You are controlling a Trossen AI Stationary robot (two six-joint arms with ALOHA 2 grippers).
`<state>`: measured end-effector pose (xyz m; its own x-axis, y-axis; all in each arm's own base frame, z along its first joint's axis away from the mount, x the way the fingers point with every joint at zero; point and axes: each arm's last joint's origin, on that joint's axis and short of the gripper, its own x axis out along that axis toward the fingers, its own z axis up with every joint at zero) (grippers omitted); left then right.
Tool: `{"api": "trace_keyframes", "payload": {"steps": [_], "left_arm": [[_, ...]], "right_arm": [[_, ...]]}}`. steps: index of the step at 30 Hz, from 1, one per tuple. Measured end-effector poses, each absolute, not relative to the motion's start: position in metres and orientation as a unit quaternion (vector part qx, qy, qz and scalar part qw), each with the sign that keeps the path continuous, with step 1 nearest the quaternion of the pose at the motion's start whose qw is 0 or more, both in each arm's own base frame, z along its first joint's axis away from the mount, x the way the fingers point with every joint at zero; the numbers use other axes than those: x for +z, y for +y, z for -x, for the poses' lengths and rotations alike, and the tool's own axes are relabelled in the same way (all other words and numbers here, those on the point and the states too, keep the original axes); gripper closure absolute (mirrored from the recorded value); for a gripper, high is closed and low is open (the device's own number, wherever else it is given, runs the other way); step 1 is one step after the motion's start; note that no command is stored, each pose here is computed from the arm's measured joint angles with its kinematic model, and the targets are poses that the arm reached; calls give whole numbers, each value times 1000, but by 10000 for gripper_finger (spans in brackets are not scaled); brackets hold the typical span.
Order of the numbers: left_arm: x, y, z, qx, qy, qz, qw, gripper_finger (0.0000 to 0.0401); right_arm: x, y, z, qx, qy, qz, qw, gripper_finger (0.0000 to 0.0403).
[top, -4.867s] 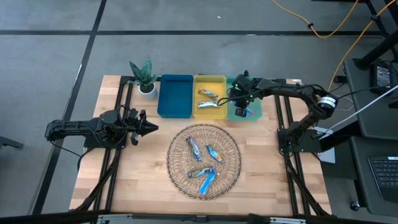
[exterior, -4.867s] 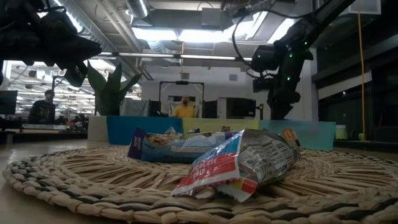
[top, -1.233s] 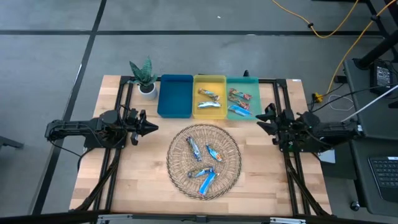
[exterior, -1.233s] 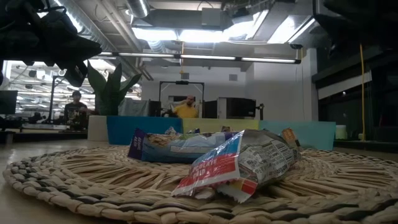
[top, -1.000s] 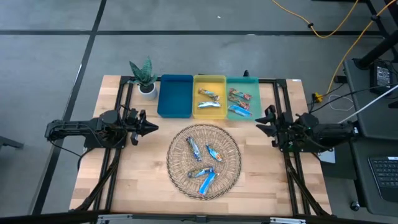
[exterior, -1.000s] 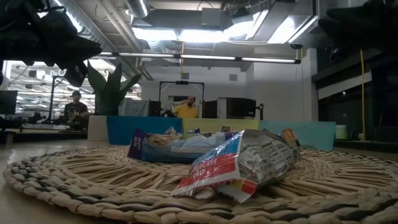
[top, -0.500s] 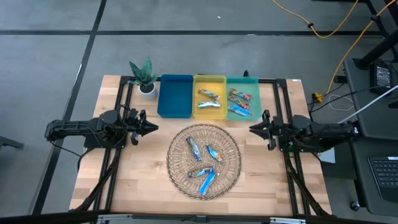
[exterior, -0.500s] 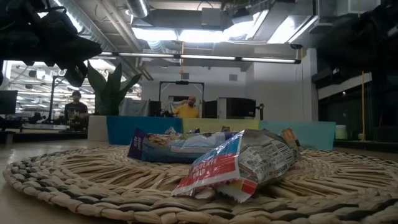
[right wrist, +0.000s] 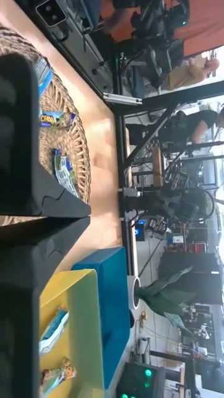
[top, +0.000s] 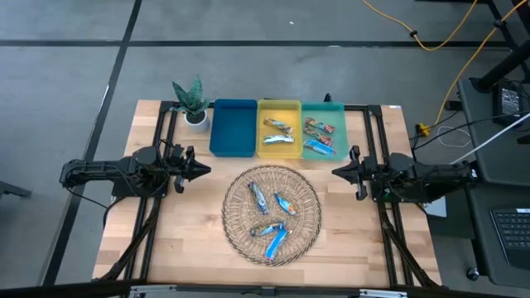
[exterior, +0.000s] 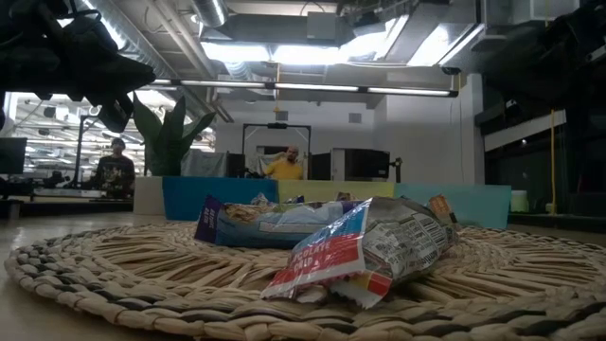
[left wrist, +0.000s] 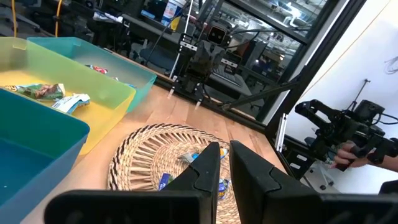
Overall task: Pick and place Granola Bars by type
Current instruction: Put the blue granola bar into the blue bin
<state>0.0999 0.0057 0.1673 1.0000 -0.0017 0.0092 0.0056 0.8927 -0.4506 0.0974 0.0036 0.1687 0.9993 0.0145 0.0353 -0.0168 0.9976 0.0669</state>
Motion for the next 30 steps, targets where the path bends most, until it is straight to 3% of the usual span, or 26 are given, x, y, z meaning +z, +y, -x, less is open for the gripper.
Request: {"api": "trace_keyframes", "payload": {"steps": [4, 12, 19, 27, 30], "left_arm": [[168, 6, -100, 3, -6, 223, 975, 370], [168, 11, -99, 90, -18, 107, 990, 370], [178, 14, -98, 130, -82, 175, 973, 370], [183, 14, -98, 119, -123, 274, 947, 370], [196, 11, -96, 59, -140, 269, 951, 370]], "right_arm": [[169, 4, -97, 8, -17, -37, 999, 376], [169, 4, -97, 8, -17, -36, 999, 355], [169, 4, -97, 8, -17, -36, 999, 356], [169, 4, -97, 8, -17, -35, 999, 355], [169, 4, -97, 8, -17, -35, 999, 354]]}}
